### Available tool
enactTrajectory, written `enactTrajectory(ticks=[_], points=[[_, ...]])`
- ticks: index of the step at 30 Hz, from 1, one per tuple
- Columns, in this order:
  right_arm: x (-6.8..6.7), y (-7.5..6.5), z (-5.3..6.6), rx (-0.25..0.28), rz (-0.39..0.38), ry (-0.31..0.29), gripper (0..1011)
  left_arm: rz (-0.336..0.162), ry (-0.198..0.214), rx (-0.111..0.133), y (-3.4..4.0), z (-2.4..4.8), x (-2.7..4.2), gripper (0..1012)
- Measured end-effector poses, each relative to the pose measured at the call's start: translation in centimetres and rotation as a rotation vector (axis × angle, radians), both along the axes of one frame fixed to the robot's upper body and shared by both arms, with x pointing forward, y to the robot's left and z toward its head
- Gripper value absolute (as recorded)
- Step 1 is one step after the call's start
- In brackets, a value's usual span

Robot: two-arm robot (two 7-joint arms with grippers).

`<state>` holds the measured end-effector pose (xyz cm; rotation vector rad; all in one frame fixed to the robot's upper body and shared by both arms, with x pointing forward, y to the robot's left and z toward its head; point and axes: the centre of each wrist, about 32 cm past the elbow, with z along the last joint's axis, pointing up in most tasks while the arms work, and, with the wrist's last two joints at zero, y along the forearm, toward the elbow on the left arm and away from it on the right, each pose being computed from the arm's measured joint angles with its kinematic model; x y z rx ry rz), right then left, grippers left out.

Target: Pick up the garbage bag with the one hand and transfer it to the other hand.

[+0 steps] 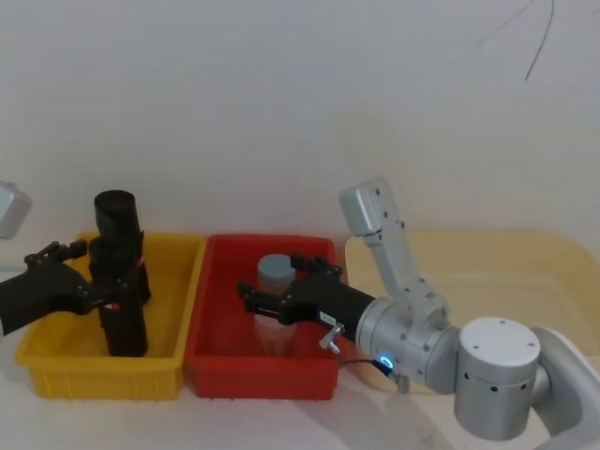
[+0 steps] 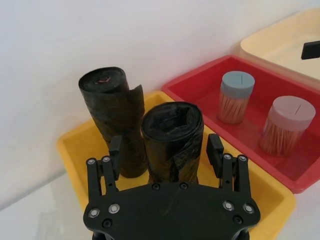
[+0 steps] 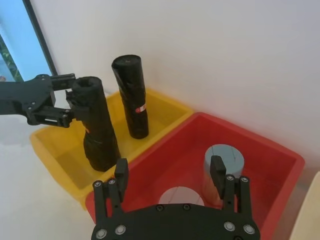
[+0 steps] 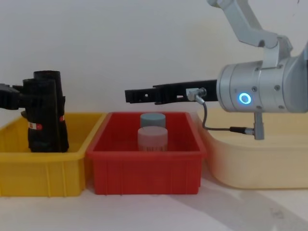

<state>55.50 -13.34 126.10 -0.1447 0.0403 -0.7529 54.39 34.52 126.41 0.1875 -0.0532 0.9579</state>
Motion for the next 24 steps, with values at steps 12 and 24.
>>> enactTrajectory(ticks=[12,24], points=[[-0.1,-0.7,-0.4,-0.010,-0.007,0.024,1004,-0.046,0.033,0.010,-0.77,-0.61,0.98,1002],[0.3,-0.6,-0.7,-0.042,0.025,0.046,1004,-0.067,0.047,0.014,-1.09,-0.83,1.37,1001]])
